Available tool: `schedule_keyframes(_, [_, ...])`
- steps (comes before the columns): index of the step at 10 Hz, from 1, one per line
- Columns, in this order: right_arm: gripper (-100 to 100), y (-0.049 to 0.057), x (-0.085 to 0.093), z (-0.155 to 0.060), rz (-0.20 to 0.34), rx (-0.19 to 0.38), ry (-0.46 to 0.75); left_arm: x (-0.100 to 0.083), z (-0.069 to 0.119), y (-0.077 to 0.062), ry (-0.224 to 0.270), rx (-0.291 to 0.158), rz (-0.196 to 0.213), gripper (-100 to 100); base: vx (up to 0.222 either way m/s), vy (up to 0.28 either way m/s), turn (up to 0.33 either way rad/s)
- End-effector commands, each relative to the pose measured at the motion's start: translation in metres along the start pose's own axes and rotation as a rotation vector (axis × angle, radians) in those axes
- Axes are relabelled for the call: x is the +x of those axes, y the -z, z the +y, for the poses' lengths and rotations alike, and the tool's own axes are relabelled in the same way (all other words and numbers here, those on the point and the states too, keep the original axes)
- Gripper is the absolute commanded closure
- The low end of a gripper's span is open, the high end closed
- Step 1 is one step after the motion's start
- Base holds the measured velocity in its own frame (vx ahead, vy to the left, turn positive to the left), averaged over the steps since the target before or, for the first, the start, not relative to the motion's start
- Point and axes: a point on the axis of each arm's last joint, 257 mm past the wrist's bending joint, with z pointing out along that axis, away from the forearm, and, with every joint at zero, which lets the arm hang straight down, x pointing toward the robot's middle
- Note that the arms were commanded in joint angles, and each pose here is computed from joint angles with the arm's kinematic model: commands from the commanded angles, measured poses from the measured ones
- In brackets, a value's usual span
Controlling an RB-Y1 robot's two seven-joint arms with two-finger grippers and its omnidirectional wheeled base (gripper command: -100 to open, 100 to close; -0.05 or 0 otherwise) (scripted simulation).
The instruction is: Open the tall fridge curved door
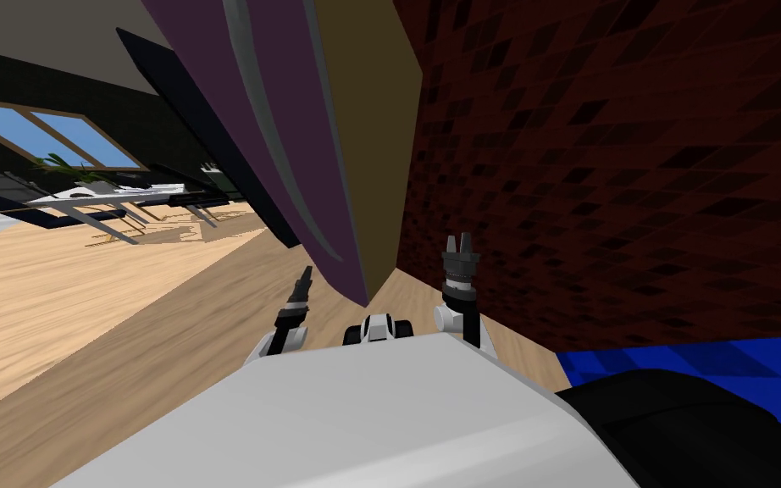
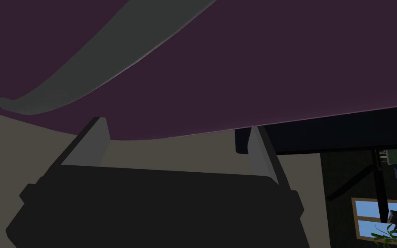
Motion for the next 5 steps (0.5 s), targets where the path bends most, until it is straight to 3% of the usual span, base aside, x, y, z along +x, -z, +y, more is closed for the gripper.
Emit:
schedule_keyframes(1, [0,0.0,0.0,0.0,0.0,0.0,0.0,0.009,0.014,0.006,-0.014,-0.025,0.004,-100,0.071,-0.03,0.024])
schedule_keyframes(5, [0,0.0,0.0,0.0,0.0,0.0,0.0,0.026,0.033,0.016,-0.022,-0.07,0.009,-100,0.082,-0.039,0.023])
